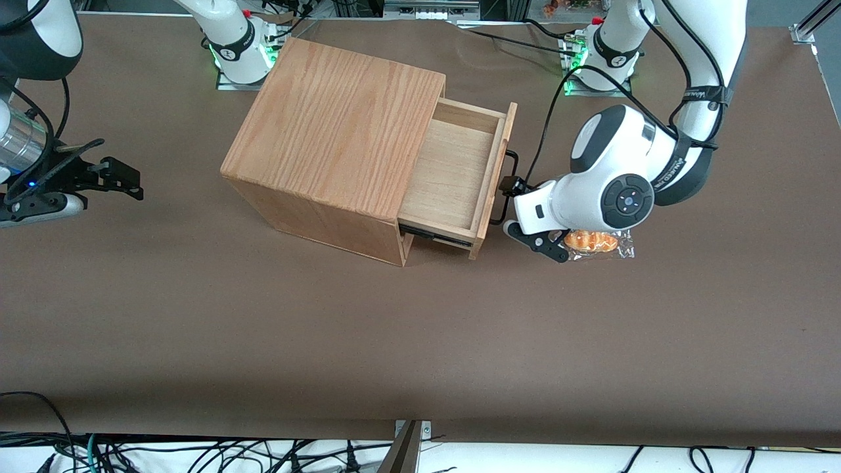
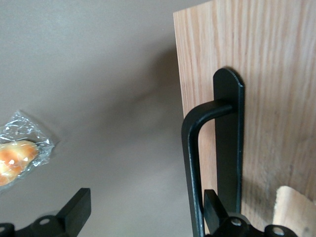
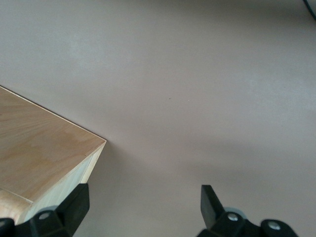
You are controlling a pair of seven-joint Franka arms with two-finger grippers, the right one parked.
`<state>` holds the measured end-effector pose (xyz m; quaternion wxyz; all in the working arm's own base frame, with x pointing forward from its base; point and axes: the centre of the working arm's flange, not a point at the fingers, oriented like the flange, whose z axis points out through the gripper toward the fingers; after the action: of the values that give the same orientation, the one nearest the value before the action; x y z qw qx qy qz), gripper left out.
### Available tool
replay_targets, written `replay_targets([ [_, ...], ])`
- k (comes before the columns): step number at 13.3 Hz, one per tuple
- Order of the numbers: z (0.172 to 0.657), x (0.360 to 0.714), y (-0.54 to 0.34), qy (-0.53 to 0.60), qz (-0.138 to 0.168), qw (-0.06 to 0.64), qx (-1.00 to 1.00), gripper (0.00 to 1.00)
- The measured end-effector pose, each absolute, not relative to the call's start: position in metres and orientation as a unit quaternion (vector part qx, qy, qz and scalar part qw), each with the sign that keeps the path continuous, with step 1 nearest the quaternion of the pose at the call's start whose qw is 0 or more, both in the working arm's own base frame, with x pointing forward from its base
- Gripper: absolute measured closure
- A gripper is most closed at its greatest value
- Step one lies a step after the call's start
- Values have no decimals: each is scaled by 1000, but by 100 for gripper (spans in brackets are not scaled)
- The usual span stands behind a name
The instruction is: Open top drawer with left arm
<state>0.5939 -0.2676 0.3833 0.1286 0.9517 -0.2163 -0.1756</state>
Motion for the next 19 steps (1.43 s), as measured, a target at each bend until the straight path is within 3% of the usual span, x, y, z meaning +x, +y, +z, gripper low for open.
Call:
replay_targets([
  [11, 403, 593, -249, -230, -180, 132, 947, 0],
  [15, 462, 582, -239, -235, -165, 127, 950, 0],
  [19, 528, 585, -161, -188, -143, 129, 963, 0],
])
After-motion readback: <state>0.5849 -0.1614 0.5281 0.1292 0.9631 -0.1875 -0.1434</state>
